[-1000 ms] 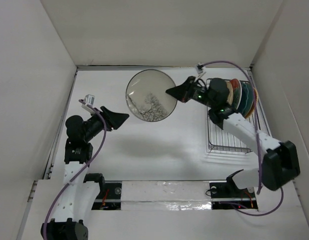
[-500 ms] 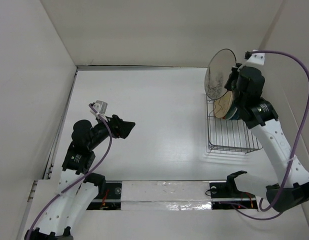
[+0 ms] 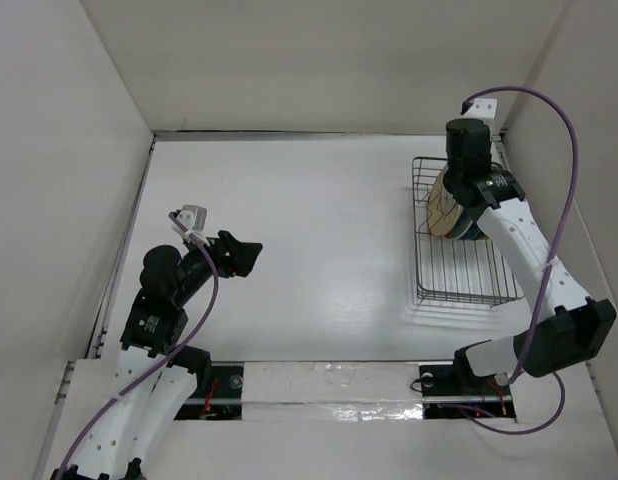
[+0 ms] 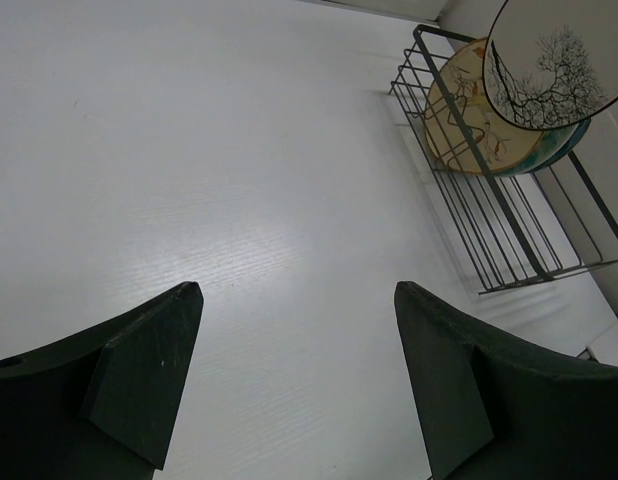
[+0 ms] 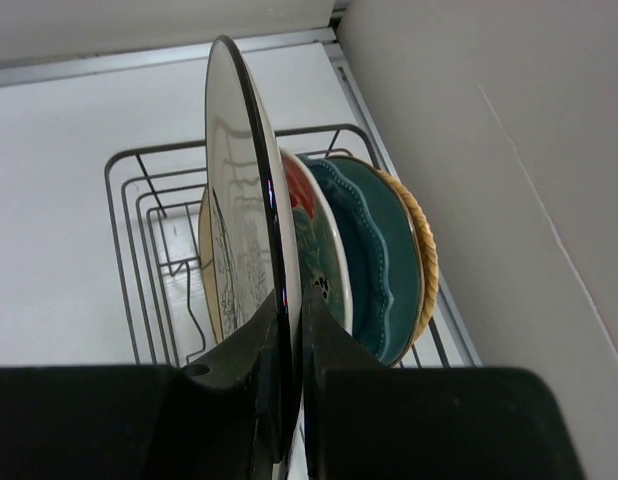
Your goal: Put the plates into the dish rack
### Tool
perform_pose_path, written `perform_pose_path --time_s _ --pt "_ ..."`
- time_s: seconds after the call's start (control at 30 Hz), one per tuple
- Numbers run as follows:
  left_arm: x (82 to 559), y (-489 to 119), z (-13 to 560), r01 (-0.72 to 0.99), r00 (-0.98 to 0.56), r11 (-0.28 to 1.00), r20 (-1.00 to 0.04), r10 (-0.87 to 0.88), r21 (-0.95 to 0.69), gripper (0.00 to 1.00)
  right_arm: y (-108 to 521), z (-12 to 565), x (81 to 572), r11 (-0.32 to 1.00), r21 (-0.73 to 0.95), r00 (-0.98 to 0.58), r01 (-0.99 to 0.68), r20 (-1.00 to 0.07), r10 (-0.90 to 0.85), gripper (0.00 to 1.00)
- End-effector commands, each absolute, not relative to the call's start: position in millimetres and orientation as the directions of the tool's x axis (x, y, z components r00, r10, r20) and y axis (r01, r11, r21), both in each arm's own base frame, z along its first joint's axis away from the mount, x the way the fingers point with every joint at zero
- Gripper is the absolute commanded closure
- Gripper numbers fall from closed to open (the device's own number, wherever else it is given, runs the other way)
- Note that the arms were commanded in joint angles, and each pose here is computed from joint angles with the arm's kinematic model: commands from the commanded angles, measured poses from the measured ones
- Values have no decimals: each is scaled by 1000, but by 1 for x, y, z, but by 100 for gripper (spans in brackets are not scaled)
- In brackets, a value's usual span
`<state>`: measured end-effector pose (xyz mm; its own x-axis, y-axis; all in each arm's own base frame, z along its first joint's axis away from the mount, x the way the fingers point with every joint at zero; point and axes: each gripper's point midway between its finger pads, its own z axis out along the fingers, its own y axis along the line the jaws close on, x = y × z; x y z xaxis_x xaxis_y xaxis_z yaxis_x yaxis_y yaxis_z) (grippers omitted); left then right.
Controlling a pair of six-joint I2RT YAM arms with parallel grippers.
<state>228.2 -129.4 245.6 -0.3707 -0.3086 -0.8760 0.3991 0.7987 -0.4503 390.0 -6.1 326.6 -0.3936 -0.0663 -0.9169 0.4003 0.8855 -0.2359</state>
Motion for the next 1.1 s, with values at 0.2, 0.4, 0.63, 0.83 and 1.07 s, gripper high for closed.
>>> perform_pose_path --time_s 0.2,0.4,0.63,0.83,1.07 --pt "227 -129 276 432 -297 794 -898 -323 -428 25 5 293 415 909 -163 -365 383 -931 -13 100" --pt "226 -130 276 444 -297 788 -900 -319 -426 25 22 245 422 938 -128 -421 322 -907 20 100" --pt "227 -131 275 442 -301 789 -900 -317 -426 25 24 239 418 937 -55 -392 344 -916 90 75" --pt "227 -128 277 438 -279 797 -906 -319 -416 25 26 279 400 937 34 -284 348 -948 140 14" --pt "227 -122 284 429 -235 808 -914 -331 -403 25 57 358 358 966 156 -126 207 -975 185 1"
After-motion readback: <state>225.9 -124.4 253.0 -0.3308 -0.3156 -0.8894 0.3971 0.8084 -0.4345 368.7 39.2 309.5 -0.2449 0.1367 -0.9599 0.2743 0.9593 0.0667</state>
